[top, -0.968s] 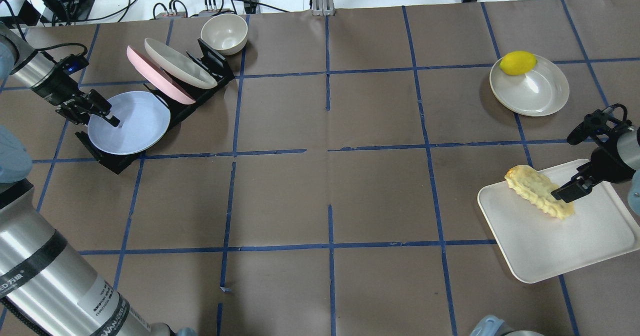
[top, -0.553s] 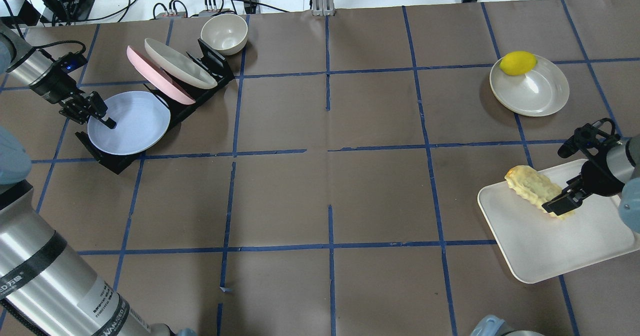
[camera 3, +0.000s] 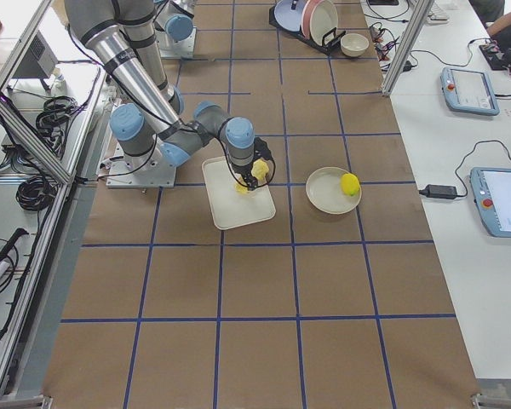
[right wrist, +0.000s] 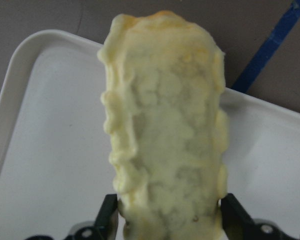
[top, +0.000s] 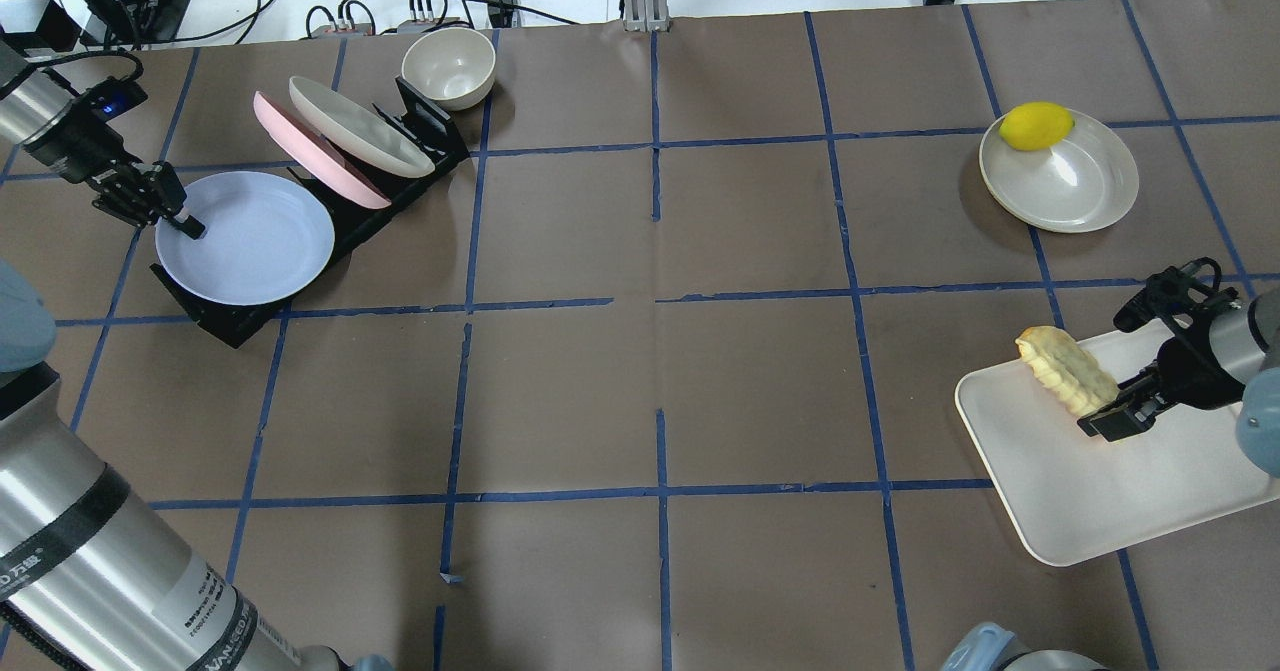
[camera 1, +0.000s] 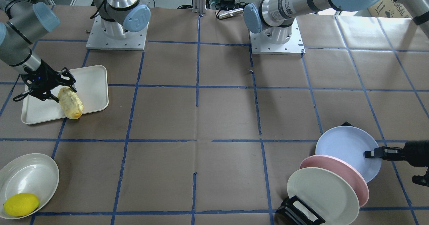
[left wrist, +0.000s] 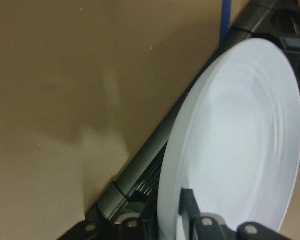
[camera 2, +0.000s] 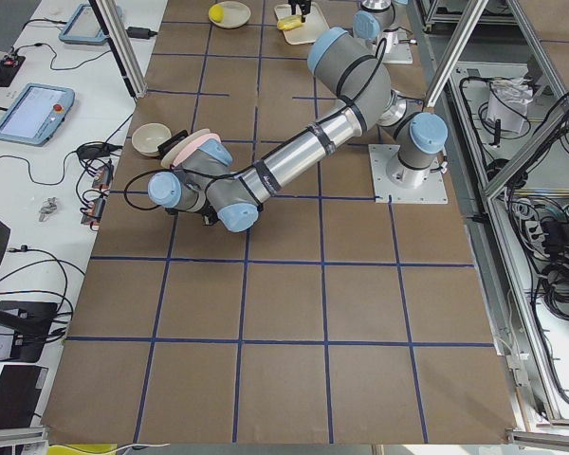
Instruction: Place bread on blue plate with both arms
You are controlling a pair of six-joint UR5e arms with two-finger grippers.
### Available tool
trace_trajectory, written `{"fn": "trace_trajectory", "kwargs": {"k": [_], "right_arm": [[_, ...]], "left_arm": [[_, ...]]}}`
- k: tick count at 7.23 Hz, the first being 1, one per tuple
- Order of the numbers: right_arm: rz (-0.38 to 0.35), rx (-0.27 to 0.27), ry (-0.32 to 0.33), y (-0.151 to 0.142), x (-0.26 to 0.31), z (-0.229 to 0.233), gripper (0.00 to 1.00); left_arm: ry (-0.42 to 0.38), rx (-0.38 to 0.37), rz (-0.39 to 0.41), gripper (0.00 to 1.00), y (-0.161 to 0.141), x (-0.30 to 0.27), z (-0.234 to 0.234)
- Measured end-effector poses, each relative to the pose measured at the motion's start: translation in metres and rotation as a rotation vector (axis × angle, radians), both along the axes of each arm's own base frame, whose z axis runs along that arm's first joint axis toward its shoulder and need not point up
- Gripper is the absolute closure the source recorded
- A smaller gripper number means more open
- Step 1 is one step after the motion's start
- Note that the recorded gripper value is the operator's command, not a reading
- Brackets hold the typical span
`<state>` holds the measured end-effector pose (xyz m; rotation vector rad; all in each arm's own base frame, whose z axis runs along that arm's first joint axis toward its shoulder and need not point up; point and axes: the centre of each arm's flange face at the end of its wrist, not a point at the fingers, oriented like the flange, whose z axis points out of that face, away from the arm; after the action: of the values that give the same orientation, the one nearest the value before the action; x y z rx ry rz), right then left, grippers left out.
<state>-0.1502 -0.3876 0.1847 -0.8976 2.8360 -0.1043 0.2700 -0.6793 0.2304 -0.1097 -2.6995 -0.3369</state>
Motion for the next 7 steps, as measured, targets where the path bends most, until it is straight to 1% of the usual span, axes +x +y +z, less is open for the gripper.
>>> {"fn": "trace_trajectory", "kwargs": {"k": [1,2,3,5,7], "right_arm": [[-0.034,0.008,0.008,-0.002,-0.002,-0.002,0.70],[-0.096,0.033,0.044,-0.004,-0.002,0.005,0.70],[-0.137,0.052,0.076,-0.008,0.005,0.023,0.70],[-0.184,0.086,0.101,-0.014,0.032,0.071,0.68],[-0.208,0.129,0.098,-0.018,0.061,0.114,0.68]], "left_arm": [[0.001,0.003,0.003,0.93,0.001,0.003,0.007],[-0.001,0.000,0.003,0.93,0.003,0.004,0.015],[-0.003,-0.001,0.003,0.93,0.007,0.004,0.027],[-0.009,0.007,0.004,0.93,0.019,0.008,0.047],[-0.010,0.013,-0.004,0.93,0.033,0.003,0.071]]}}
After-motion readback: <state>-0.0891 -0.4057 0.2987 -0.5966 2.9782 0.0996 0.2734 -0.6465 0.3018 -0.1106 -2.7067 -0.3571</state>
